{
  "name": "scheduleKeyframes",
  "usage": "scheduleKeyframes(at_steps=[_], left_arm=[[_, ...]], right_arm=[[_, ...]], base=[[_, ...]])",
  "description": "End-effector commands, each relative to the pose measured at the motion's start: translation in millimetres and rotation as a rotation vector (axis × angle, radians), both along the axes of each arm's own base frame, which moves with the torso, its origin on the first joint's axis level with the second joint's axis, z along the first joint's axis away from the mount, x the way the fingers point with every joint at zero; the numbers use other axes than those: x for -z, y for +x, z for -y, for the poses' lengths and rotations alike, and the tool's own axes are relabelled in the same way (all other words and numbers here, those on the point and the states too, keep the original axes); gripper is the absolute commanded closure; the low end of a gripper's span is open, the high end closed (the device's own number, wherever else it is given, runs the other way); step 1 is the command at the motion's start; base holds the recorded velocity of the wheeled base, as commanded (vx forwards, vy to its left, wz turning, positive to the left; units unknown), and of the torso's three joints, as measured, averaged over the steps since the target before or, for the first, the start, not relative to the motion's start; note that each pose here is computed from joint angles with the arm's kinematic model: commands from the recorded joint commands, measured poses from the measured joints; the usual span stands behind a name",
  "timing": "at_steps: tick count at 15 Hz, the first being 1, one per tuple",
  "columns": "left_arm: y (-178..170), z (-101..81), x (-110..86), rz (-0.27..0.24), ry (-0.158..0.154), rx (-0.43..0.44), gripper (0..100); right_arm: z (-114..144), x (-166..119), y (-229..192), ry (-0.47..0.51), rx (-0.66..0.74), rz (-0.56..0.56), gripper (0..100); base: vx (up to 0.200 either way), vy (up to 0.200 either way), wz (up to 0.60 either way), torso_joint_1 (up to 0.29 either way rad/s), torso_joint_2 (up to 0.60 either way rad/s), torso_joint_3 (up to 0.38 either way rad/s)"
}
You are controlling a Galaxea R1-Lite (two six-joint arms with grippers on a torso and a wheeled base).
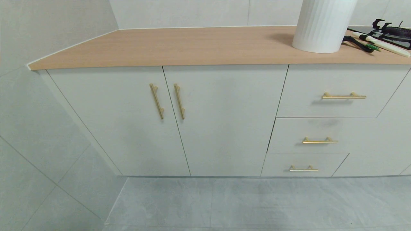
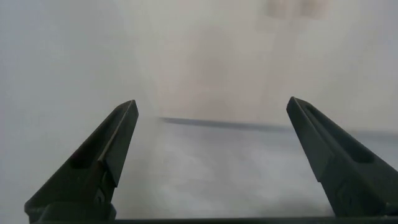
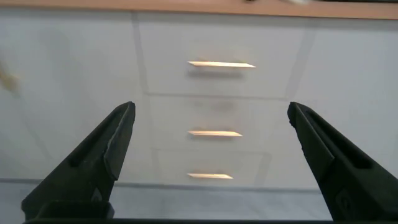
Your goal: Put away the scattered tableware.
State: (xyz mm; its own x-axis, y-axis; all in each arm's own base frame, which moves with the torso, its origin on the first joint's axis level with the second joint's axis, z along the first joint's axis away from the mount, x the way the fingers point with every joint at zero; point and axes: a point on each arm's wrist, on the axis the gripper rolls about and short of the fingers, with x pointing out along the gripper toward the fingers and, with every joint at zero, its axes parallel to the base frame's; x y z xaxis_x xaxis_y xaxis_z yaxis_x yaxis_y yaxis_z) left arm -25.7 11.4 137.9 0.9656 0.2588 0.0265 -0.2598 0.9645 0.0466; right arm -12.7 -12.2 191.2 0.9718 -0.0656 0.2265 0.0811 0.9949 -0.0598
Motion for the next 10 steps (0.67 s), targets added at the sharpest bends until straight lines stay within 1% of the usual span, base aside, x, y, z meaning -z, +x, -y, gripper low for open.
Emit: scheduleKeyframes(at_steps=[1, 2, 3, 4, 5, 6, 7, 8, 9, 10], left_arm=[[-13.3, 3.4, 16.2, 0.061, 0.045, -0.119, 0], [-8.8, 3.7, 33.9, 0.018, 0.098, -0.122, 0], [-2.1, 2.8, 47.1, 0.015, 0.094, -0.164, 0], [0.7, 2.5, 54.7, 0.012, 0.090, -0.171, 0], [0.9, 2.5, 57.1, -0.007, 0.079, -0.168, 0], [1.0, 3.0, 56.9, 0.008, 0.038, -0.143, 0], [1.0, 3.0, 56.9, 0.008, 0.038, -0.143, 0], [1.8, 5.3, 57.1, 0.015, 0.017, -0.033, 0], [2.1, 6.5, 57.3, 0.020, -0.003, 0.020, 0], [2.4, 7.7, 57.4, 0.021, -0.016, 0.077, 0]], right_arm=[[6.6, 17.9, -33.0, 0.009, 0.213, 0.077, 0], [4.0, 21.2, -31.9, 0.004, 0.269, 0.070, 0], [2.5, 28.3, -28.3, 0.000, 0.298, 0.050, 0], [1.4, 36.2, -24.6, 0.005, 0.326, 0.038, 0], [-0.1, 44.9, -22.8, 0.002, 0.367, 0.033, 0], [-2.7, 70.7, -24.5, -0.011, 0.405, 0.025, 0], [-2.7, 70.7, -24.5, -0.011, 0.405, 0.025, 0], [-2.6, 95.3, -14.5, 0.002, 0.402, -0.045, 0], [-2.7, 96.3, -14.3, 0.054, 0.385, -0.041, 0], [-3.0, 97.6, -13.7, 0.065, 0.366, -0.051, 0]], base=[[0.000, 0.000, 0.00, 0.000, 0.00, 0.000], [0.000, 0.000, 0.00, 0.000, 0.00, 0.000], [0.000, 0.000, 0.00, 0.000, 0.00, 0.000], [0.000, 0.000, 0.00, 0.000, 0.00, 0.000], [0.000, 0.000, 0.00, 0.000, 0.00, 0.000], [0.000, 0.000, 0.00, 0.000, 0.00, 0.000], [0.000, 0.000, 0.00, 0.000, 0.00, 0.000], [0.000, 0.000, 0.00, 0.000, 0.00, 0.000], [0.000, 0.000, 0.00, 0.000, 0.00, 0.000], [0.000, 0.000, 0.00, 0.000, 0.00, 0.000]])
